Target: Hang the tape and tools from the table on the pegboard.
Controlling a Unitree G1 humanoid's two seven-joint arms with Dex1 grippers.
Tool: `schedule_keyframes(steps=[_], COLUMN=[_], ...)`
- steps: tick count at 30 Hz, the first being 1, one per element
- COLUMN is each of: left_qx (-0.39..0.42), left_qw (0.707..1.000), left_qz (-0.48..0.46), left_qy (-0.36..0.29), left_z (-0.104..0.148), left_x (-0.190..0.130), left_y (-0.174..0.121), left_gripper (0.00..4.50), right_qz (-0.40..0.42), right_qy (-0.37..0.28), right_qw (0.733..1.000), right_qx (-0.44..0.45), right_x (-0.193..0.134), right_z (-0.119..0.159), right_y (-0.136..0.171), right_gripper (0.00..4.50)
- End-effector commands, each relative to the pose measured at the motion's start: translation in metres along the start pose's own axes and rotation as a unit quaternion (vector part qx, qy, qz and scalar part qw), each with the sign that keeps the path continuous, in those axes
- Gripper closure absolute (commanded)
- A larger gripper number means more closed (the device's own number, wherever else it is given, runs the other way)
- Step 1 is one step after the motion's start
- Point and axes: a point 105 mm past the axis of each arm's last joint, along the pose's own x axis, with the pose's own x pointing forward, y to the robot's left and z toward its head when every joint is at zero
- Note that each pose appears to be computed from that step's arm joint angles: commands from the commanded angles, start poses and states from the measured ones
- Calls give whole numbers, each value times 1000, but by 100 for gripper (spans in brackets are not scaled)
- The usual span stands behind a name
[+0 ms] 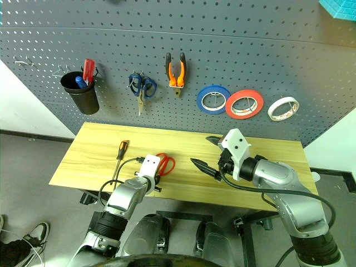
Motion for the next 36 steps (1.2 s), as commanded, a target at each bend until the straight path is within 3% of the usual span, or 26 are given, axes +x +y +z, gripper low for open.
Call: schedule_keyframes(steps=[1, 14, 21, 36], left_qx=[11, 74, 91, 167], left_qw=[1000, 983, 970, 857], left_qz=[-9, -29, -16, 31], left_qy=[1, -165, -224, -486], left_z=[-11, 36, 48, 118], left_x=[2, -29, -41, -85], left_y=[-3, -3, 5, 12], left_gripper=[347, 347, 347, 347], right_qz=[-4, 7, 8, -41], right_qy=[-16, -22, -47, -230], right_qw=[1000, 1000, 999, 972], right_qx=[-19, -6, -5, -8], right_x=[-2, -9, -14, -28], right_z=[12, 14, 22, 55], right_y=[-1, -2, -5, -2], right_gripper=[0, 0, 0, 0])
